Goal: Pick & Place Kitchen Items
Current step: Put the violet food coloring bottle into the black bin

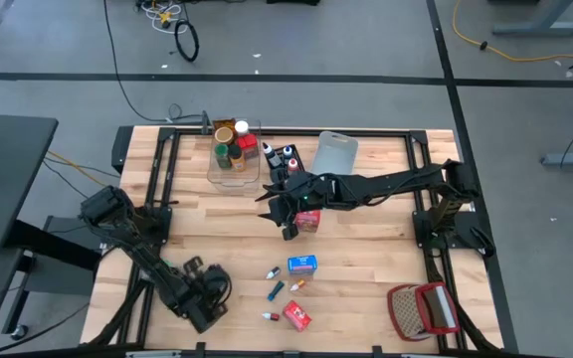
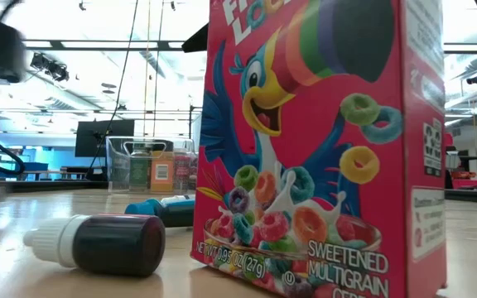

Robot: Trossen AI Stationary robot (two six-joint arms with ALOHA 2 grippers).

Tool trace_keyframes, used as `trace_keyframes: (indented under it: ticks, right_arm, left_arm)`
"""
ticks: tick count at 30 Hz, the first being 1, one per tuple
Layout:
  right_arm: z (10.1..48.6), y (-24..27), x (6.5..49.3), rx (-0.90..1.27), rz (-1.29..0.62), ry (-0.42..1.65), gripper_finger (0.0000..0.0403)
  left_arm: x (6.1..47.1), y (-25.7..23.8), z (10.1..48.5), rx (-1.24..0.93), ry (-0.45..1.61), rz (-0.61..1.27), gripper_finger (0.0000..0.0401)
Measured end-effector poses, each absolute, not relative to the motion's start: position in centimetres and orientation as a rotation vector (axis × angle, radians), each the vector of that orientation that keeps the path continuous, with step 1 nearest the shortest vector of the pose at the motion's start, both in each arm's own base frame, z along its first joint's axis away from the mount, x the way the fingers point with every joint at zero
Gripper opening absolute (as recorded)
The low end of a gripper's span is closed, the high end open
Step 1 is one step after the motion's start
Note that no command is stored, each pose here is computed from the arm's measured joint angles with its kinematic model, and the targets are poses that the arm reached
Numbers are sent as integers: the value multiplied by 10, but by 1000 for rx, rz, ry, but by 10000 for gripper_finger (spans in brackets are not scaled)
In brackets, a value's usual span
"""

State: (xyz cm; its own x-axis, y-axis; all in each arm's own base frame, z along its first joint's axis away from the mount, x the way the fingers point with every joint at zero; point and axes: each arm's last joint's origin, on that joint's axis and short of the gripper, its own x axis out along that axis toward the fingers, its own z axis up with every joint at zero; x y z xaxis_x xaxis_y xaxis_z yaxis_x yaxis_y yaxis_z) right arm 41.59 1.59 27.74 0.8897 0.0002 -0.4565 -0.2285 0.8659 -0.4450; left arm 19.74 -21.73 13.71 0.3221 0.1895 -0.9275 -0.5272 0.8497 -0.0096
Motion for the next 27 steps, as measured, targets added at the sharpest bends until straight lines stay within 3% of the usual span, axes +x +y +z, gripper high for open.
trace_keyframes:
  ticks: [4, 10, 19, 27]
  right_arm:
    - [277, 31, 415, -533, 162, 457, 194]
    - [287, 63, 396, -602, 210, 514, 194]
    - [299, 86, 360, -566, -129, 699, 182]
    - [284, 83, 339, -482, -364, 885, 157]
  left_arm:
    - [199, -206, 138, -251, 1137, 539, 79]
    - [209, -182, 138, -39, 1103, 592, 54]
    - [244, -131, 142, 209, 1011, 714, 73]
    - [287, -66, 145, 382, 1006, 783, 54]
